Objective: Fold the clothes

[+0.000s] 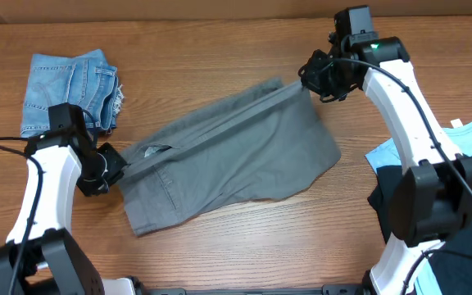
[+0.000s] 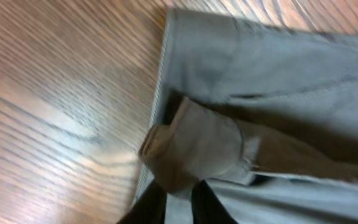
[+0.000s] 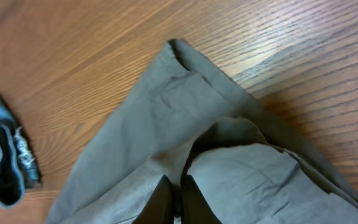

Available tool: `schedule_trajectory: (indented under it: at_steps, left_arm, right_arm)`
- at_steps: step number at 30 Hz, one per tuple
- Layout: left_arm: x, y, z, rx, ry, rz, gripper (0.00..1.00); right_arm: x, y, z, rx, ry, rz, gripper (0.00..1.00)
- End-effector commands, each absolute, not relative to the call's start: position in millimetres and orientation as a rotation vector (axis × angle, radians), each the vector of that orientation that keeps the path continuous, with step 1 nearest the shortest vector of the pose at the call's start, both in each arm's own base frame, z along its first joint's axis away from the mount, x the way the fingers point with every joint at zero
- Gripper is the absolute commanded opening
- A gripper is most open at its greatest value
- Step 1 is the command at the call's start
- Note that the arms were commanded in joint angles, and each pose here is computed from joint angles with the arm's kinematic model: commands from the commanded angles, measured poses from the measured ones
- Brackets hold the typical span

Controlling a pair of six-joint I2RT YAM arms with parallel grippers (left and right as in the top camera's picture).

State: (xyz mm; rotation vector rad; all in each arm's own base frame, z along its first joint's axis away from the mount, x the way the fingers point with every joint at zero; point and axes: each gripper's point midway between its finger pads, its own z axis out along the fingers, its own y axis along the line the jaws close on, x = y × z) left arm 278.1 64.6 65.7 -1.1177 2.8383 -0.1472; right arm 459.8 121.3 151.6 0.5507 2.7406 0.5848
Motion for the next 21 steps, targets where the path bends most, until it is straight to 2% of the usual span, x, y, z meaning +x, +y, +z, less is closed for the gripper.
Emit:
schedule_trajectory:
  at_steps: [1,2,3,4,5,6,9,12,15,18,21]
  left_arm:
    - [265,109,57,-1.181,2.804,0.209,0.23]
    - [266,109,57,-1.180,2.799,0.202,0.31]
    - [267,109,57,-1.184,2.792,0.199,0.45]
    - [268,109,58,-1.189,2.788,0.197,0.56]
    - [269,109,58,-1.187,2.786,0.194,0.67]
    - [268,109,58,-1.188,2.786,0.194,0.72]
    - [268,110,62,-1.186,2.795,0.188,0.77]
    - [273,104,73,-1.131,2.825,0.120,0.69]
    - [281,99,82,-1.063,2.836,0.059,0.69]
    - [291,102,86,-1.024,2.809,0.056,0.83]
    - [309,100,83,-0.921,2.779,0.006,0.85]
  right_arm:
    - [477,79,152,0.627,2.658,0.371,0.05]
    - [477,79,152,0.627,2.658,0.371,0.15]
    - [477,78,152,0.626,2.658,0.371,0.31]
    - [477,79,152,0.618,2.659,0.370,0.52]
    - [478,78,152,0.590,2.662,0.364,0.63]
    - [477,78,153,0.561,2.665,0.358,0.67]
    - [475,71,155,0.519,2.676,0.338,0.68]
    - [470,63,159,0.482,2.685,0.319,0.70]
    - [463,60,164,0.466,2.699,0.308,0.71]
    - [452,63,162,0.452,2.745,0.324,0.75]
    - [443,67,159,0.403,2.790,0.347,0.75]
